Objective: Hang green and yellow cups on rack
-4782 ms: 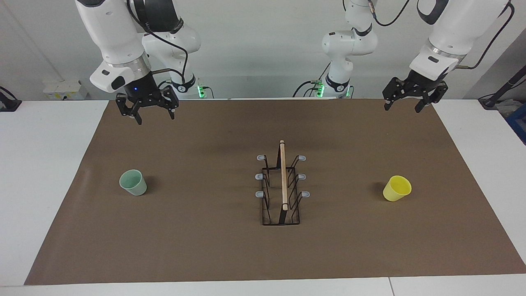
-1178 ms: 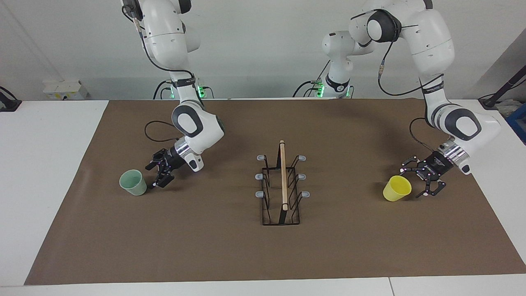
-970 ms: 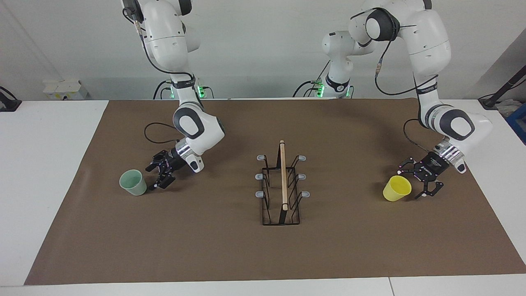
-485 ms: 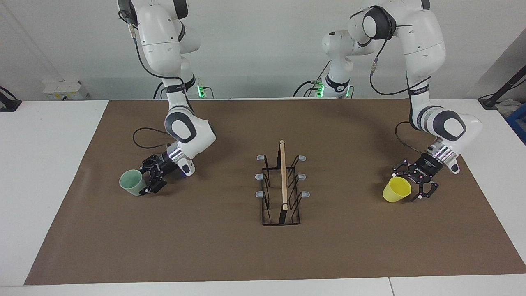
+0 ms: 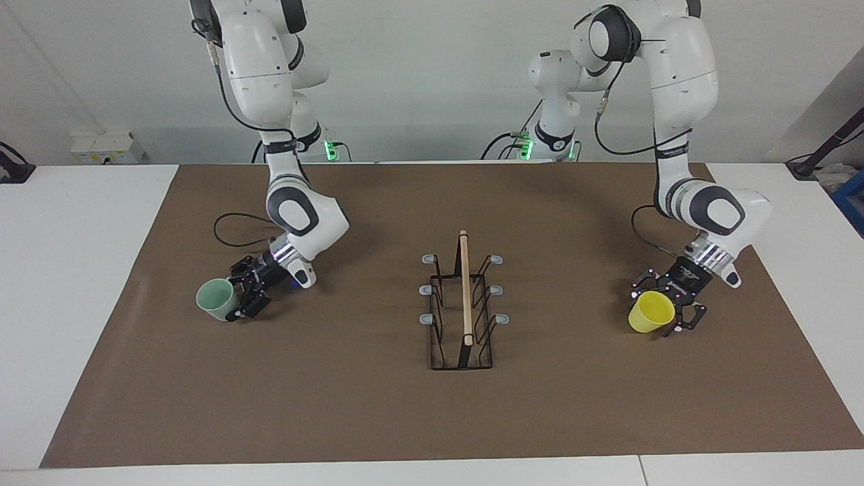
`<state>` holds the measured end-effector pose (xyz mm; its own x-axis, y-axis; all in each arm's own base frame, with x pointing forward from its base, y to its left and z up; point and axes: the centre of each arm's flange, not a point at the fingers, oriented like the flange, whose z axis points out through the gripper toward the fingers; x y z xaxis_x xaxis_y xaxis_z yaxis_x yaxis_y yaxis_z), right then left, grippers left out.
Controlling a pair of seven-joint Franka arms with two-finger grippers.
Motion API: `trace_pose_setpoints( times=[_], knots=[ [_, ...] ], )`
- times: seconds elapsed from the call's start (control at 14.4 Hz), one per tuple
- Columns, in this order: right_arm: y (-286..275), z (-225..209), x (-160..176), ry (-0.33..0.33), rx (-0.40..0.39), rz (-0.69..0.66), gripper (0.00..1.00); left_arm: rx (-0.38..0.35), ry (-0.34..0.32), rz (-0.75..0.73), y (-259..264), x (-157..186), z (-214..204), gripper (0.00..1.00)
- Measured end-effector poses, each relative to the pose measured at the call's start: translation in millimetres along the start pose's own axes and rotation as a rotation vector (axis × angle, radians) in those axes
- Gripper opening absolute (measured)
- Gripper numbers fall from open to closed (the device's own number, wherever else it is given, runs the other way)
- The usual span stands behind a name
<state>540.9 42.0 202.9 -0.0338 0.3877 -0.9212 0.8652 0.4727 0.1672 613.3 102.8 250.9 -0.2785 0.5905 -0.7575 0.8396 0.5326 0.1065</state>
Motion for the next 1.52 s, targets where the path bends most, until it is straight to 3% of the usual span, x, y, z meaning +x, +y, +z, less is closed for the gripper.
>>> trace_pose_setpoints(
  times=[0.28, 0.35, 0.49, 0.69, 0.9, 1.11, 1.32, 1.52],
  knots=[
    [-5, 16, -7, -0.007, -0.042, 0.001, 1.00, -0.027, 0.024, 0.012, -3, -13, 10, 0.95],
    [-6, 19, -8, -0.006, -0.045, 0.005, 1.00, -0.033, 0.029, 0.006, -4, -17, 11, 0.89],
    [-7, 20, -9, -0.005, -0.045, 0.006, 1.00, -0.035, 0.035, 0.012, -5, -27, 13, 0.66],
    [-8, 20, -8, -0.004, -0.054, -0.001, 0.97, -0.027, 0.058, 0.090, 4, -46, 8, 0.66],
    [-8, 20, -7, -0.005, -0.062, -0.008, 0.68, -0.034, 0.079, 0.208, 22, -81, -9, 0.66],
    [-8, 18, -6, -0.005, -0.064, -0.009, 0.67, -0.059, 0.079, 0.274, 34, -108, -25, 0.66],
    [-7, 17, -7, 0.003, -0.044, 0.021, 0.67, -0.030, 0.172, 0.396, 44, -128, -34, 0.66],
    [-1, 12, -13, 0.033, 0.026, 0.098, 0.66, -0.013, 0.316, 0.584, 55, -159, -41, 0.66]
  ],
)
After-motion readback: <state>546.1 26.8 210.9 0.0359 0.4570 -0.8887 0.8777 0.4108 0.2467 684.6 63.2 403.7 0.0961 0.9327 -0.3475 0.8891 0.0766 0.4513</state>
